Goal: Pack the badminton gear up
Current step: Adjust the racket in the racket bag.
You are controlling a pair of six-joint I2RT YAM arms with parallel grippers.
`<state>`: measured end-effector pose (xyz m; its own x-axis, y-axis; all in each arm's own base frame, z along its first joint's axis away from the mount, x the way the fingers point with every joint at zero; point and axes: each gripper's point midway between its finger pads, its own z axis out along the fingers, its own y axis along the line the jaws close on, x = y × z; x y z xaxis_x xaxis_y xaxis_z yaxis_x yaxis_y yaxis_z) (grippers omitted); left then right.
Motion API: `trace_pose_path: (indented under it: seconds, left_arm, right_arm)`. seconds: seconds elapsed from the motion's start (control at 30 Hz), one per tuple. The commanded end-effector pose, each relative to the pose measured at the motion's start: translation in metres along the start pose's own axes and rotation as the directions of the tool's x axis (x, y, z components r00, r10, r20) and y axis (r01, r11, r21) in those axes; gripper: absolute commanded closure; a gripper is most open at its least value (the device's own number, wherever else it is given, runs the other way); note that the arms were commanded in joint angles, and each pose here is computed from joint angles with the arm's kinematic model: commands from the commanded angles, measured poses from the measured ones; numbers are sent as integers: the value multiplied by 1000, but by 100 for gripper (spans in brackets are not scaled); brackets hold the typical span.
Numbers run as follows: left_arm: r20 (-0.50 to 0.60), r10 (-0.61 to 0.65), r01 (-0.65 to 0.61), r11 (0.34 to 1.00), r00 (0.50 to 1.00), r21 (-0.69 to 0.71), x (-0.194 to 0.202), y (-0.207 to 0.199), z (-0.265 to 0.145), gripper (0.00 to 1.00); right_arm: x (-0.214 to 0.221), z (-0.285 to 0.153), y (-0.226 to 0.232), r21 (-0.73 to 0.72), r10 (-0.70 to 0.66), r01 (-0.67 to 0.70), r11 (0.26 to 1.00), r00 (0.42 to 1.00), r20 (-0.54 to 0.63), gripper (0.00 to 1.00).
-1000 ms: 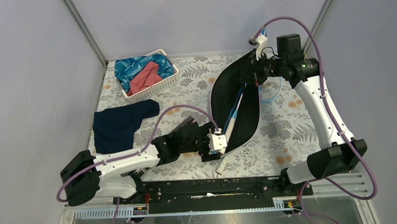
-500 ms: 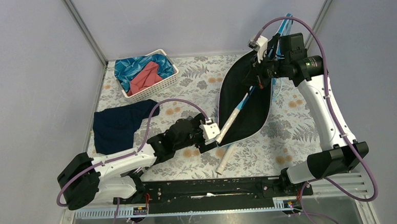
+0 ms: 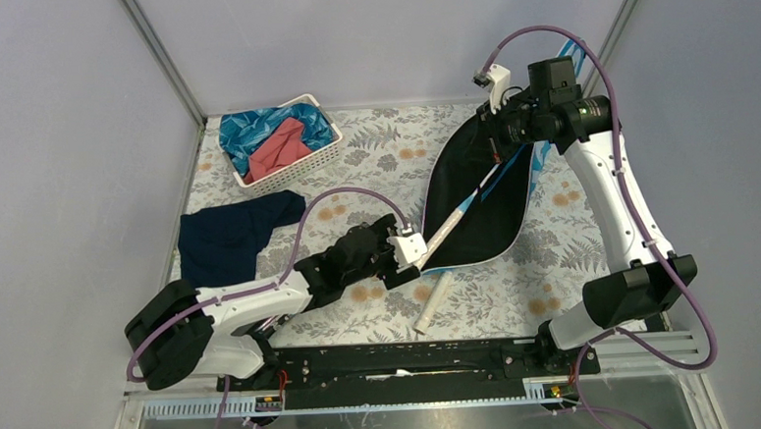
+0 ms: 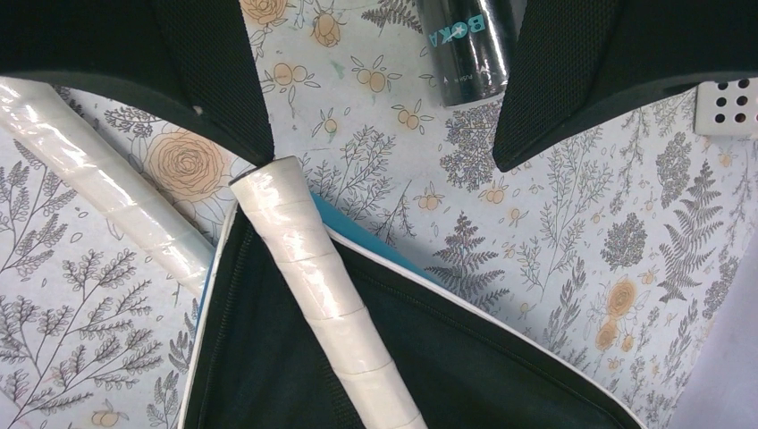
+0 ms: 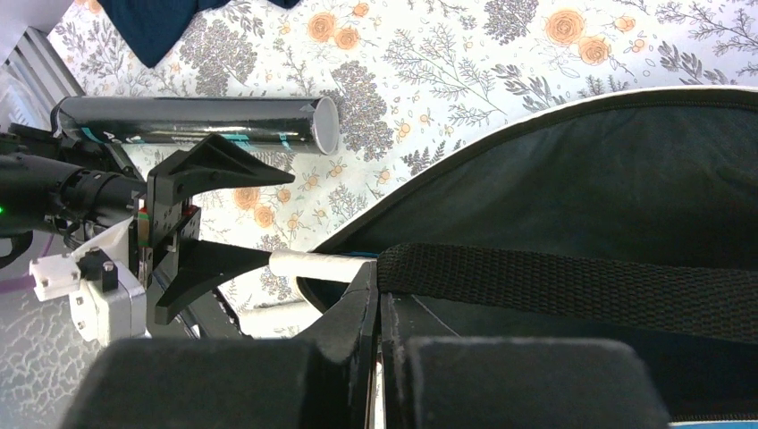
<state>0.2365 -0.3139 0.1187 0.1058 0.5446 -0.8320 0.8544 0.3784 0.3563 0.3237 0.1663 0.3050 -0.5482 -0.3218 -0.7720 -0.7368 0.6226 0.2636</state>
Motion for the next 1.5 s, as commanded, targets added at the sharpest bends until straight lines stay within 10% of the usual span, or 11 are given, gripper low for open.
trace_pose_path:
  seconds: [0.0,1.07,1.47]
  left_arm:
    - [128,61,-45,991,990,-127,-46,36,2,5]
    - [87,114,-79,939,990,-334,-36,106,-13,7]
    - [116,41,-41,999,992,-1,-58,62,-4,4]
  right_arm:
    - [-8,-9,13,-25,34,-34,999,999,-7,100]
    - [-23,-37,36,-335,95,-99,937,995,-26,100]
    - [-52,-37,41,-409,158,-116,905,985,70,100]
